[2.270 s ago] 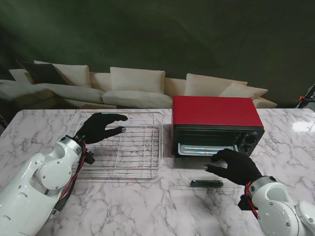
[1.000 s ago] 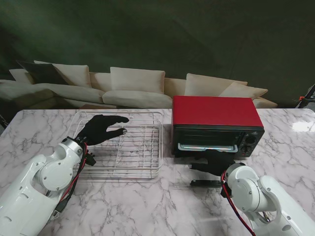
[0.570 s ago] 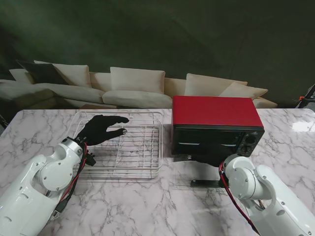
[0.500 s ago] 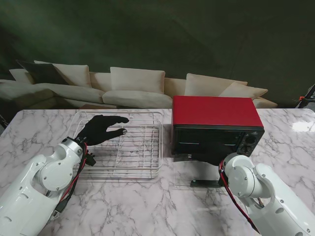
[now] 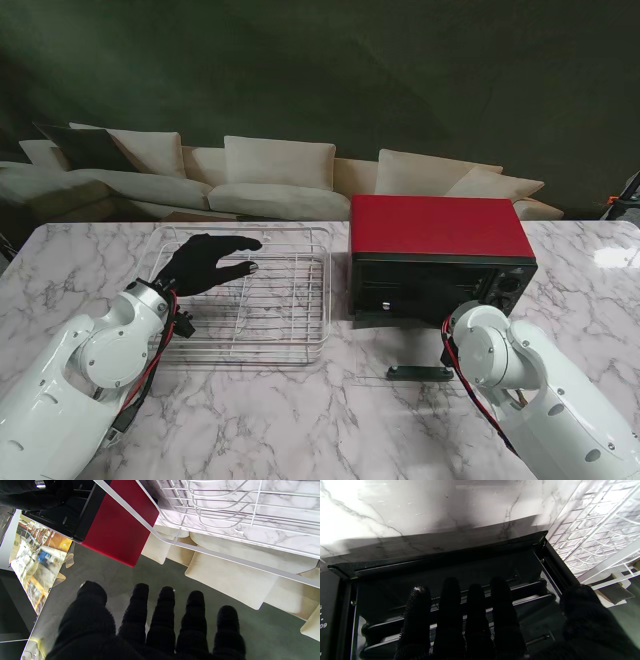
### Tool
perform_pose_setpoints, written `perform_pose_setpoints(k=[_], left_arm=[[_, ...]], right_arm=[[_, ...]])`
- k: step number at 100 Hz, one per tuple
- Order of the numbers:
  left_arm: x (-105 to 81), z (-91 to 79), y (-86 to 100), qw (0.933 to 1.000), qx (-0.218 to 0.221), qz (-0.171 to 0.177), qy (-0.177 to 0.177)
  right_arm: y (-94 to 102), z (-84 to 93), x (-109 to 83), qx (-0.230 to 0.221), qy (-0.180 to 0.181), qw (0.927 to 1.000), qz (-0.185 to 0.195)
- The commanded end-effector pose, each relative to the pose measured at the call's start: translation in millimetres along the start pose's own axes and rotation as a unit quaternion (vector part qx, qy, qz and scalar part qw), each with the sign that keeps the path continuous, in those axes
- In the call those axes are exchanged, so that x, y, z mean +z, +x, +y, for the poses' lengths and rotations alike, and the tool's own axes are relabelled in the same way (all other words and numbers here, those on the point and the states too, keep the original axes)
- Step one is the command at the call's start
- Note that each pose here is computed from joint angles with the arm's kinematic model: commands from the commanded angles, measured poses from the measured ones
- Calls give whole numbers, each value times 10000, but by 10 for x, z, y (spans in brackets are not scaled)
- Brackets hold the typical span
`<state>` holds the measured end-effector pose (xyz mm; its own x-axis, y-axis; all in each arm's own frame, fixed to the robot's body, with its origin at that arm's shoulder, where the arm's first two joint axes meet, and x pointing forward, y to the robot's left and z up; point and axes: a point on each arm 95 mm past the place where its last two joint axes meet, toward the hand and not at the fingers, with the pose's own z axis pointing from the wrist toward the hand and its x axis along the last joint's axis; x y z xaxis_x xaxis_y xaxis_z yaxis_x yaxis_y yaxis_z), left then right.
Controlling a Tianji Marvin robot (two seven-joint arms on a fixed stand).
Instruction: Slide the trays into the oven
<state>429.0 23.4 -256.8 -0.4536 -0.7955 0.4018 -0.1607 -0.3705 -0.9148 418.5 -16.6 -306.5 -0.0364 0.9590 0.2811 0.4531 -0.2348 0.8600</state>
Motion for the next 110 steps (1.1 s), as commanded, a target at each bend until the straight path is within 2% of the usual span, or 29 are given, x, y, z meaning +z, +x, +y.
perform_pose_setpoints(k=[1, 21, 77, 94, 110], left_arm=[[-3, 30, -2, 10000, -24, -14, -73], [-3, 29, -6, 10000, -24, -15, -70], [-7, 30, -19, 10000, -19, -19, -62], [-8, 29, -22, 10000, -20, -20, -56], [-7, 27, -28, 10000, -1, -19, -48]], right_arm=[[-23, -33, 17, 75, 4, 10000, -10], [-32, -37, 5, 203, -44, 9997, 121], [-29, -15, 72, 267, -101, 9995, 140], [-9, -63, -71, 280, -31, 9993, 249], [-23, -87, -354, 216, -197, 9988, 392]])
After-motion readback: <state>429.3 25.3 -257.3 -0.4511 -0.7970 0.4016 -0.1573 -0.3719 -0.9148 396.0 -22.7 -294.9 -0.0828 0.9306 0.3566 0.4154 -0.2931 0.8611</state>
